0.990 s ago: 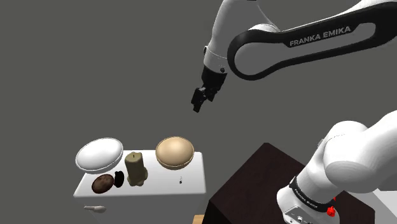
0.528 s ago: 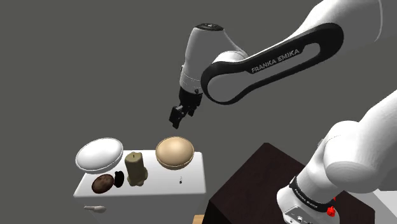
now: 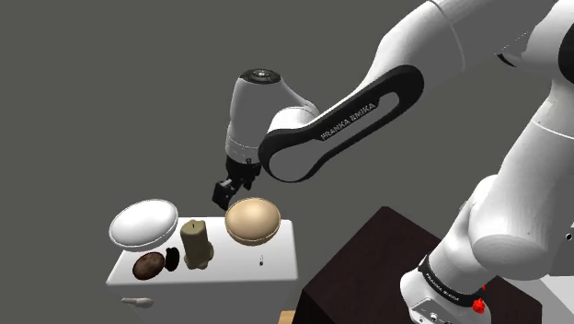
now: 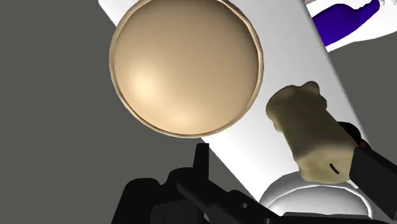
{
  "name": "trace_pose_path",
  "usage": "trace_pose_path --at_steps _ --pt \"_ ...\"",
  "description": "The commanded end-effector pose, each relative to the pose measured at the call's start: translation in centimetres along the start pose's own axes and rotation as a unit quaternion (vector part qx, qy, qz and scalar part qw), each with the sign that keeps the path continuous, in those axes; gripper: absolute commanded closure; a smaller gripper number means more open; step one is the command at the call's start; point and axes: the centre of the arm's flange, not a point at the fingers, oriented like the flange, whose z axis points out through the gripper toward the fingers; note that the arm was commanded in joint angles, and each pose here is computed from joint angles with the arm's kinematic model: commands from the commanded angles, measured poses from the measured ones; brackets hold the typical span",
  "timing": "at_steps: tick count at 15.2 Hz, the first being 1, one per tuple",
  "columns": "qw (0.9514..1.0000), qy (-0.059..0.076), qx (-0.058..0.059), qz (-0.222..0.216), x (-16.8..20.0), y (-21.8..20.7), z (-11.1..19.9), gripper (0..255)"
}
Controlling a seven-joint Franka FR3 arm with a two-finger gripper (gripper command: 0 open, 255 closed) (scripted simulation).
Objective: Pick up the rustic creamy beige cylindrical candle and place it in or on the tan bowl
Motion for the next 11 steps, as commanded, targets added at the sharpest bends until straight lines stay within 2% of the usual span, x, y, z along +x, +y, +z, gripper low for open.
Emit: trace_pose_path --at_steps 1,8,11 --pt "1.0 0.001 0.005 -0.005 1.0 -1.9 2.1 0" --pt "0.9996 0.002 0.02 -0.022 3.7 -7.7 8.3 0" --pt "0.9995 0.002 0.02 -0.023 3.8 -7.9 9.5 0"
